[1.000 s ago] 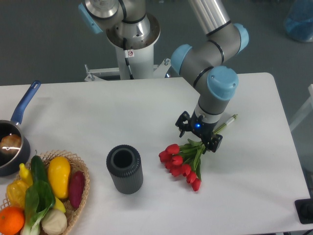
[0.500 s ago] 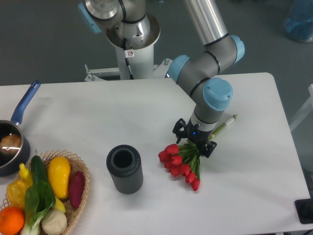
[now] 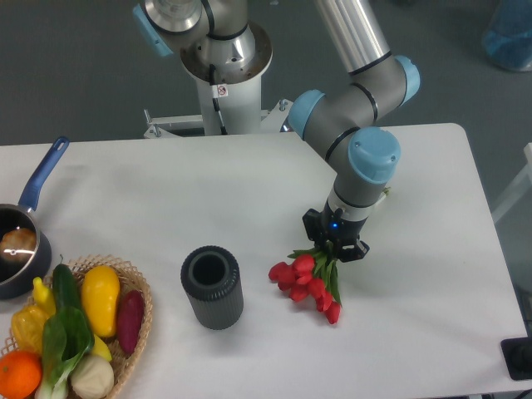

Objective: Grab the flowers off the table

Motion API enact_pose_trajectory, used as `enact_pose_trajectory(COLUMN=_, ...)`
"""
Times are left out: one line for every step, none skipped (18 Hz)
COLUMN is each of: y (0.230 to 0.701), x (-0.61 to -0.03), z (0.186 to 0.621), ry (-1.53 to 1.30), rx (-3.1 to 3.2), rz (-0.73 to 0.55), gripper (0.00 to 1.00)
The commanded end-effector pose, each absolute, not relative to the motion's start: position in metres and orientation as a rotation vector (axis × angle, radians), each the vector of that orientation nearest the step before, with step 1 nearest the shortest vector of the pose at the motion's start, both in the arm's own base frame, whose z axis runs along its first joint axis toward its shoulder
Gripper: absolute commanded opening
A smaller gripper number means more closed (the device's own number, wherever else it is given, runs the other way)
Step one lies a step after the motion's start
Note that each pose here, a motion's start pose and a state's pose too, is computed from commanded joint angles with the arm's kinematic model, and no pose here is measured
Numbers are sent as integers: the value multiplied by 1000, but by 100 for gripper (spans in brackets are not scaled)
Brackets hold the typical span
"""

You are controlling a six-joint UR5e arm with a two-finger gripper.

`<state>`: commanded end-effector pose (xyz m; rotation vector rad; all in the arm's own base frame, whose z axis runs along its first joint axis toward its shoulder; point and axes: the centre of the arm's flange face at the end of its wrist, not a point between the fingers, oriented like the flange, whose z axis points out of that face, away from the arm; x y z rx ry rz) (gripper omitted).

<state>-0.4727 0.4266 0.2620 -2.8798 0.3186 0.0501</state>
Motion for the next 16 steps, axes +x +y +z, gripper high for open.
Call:
enact_pose_trajectory(y=427, x=-475, z=274, ry=318, rx=-2870, rz=73, gripper=0)
enact_pose_trajectory(y=427, x=-477, z=284, ry=311, rx=-2858, rz=80, gripper=0)
enact_pose_trajectory(y=427, x=-481, z=295, ry=295, rx=-2854, rz=92, gripper=0)
enact_pose_trajectory(y=428, x=-487, z=309, ry=274, rx=-2852, rz=103, gripper=0)
enact_pose_trajectory(y=429, x=-493, z=323, ry=267, rx=-2855, rz=102, gripper=0)
enact_pose_trajectory(y=430, x=-496, z=339, ry=268, rx=-2860, rz=96, gripper=0)
enact_pose_trajectory(y=432, x=-501, z=353, ry=265, rx=-2866, rz=83, gripper=0)
enact_pose_trajectory(y=431, x=-507, z=367, ry=264, rx=-2871, rz=76, gripper=0)
enact_pose_trajectory(y=430, x=-512, z=381, ry=262, rx=-2870, rz=83, gripper=0)
enact_pose_trajectory(y=428, x=-518, z=391, ry=251, rx=-2871, rz=82, gripper=0)
enact_pose_trajectory(y=427, x=-521, z=398, ry=246, rx=-2874, rz=82, gripper=0)
enact_pose_trajectory(y=425, x=-523, z=402, ry=242, rx=-2874, rz=82, gripper=0)
enact_pose_trajectory(y=425, x=-524, z=403, ry=235, rx=-2877, rz=81, gripper=0)
enact_pose_trajectory(y=424, x=-523, z=403, ry=236, rx=-2886, rz=77, gripper=0)
enact_pose_trajectory(y=423, x=-523, z=402, ry=231, rx=-2906, rz=81, gripper=0)
enact_pose_trajectory(y=421, x=-524, z=399, ry=225, rx=-2931, rz=88, gripper=0)
